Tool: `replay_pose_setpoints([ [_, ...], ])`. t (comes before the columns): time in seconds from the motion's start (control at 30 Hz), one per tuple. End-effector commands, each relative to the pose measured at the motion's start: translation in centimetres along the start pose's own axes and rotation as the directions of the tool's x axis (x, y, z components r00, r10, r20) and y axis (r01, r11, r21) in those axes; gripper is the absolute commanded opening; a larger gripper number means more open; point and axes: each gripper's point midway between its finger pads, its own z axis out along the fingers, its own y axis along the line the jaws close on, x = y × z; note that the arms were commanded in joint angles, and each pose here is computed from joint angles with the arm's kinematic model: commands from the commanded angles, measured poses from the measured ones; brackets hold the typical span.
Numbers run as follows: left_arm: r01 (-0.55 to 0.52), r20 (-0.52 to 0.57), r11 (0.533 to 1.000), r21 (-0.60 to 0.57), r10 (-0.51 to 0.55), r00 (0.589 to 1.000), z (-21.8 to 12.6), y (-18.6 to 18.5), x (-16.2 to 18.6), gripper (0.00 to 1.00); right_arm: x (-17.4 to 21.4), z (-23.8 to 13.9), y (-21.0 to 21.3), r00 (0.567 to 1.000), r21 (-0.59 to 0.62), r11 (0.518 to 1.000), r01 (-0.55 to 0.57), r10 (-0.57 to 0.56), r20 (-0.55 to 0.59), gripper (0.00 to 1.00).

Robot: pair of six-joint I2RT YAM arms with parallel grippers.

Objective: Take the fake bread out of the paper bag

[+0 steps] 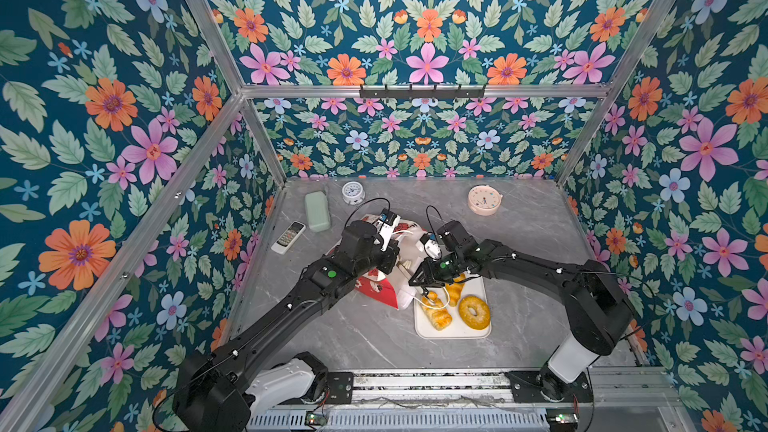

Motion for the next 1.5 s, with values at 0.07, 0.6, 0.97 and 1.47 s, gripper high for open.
replay_pose_setpoints([
  [0.07,-0.005,0.011,0.999,0.047,0.005,1.0,0.2,-0.8,-0.4,0.0,-1.0,0.4,0.4,1.0,-0.018,1.0,0.022,-0.022,0.018,0.28],
  [0.6,-0.005,0.006,0.998,0.057,0.005,1.0,0.2,-1.0,-0.5,0.0,-2.5,0.7,1.9,0.999,-0.066,0.997,0.038,-0.037,0.024,0.4],
  [0.97,-0.007,0.009,0.998,0.057,0.006,1.0,0.2,-1.0,-0.6,0.0,-2.0,0.9,2.1,0.999,-0.08,0.996,0.044,-0.044,-0.003,0.34],
  [1.47,-0.006,0.012,0.998,0.069,0.005,1.0,0.3,-1.3,-0.9,0.0,-3.1,2.0,2.3,0.999,-0.094,0.994,0.05,-0.05,0.003,0.34],
])
